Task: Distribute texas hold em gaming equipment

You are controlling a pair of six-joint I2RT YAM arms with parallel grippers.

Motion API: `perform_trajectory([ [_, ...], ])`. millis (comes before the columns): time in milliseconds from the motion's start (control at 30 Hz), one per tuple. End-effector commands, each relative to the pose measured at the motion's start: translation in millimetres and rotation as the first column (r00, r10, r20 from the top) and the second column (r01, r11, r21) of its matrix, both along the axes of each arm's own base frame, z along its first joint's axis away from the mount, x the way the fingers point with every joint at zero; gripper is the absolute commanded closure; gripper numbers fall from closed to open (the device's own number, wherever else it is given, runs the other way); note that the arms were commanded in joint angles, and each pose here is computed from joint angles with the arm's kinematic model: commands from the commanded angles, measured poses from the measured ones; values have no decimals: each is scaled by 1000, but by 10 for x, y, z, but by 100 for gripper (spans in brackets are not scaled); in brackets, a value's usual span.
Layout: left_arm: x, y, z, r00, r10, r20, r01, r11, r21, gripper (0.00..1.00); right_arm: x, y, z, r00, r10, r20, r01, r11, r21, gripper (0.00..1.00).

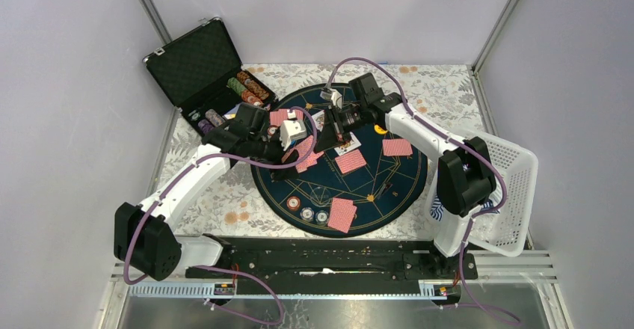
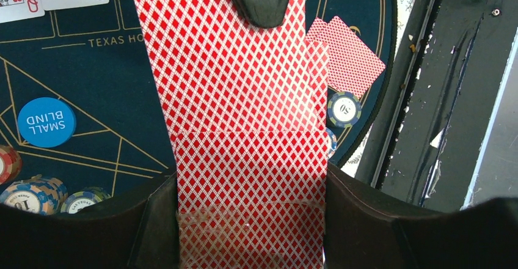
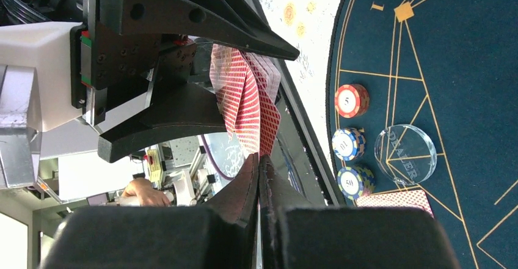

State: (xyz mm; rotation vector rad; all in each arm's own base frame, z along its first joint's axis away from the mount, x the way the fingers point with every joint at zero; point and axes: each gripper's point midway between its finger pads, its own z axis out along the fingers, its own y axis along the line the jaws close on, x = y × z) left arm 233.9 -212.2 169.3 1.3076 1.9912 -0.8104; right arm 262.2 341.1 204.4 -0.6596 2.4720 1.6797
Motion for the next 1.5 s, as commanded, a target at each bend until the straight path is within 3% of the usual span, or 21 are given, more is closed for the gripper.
perform_trajectory([
  [0, 137, -130, 322, 995, -27, 98, 34, 996, -77, 100, -95, 103, 41, 999, 48, -19, -47, 998, 39, 100],
  [267, 144, -135, 335, 995, -26, 99, 34, 996, -79, 100, -199, 221, -30, 994, 88, -58, -85, 995, 45, 100],
  [567, 138, -126, 330, 995, -24, 101, 32, 997, -77, 100, -211, 225, 326, 994, 111, 21, -113, 988, 109, 100],
  [1467, 135, -110, 315, 994, -20, 105, 28, 997, -70, 100, 107, -466, 622, 996, -39, 85, 31, 995, 99, 100],
])
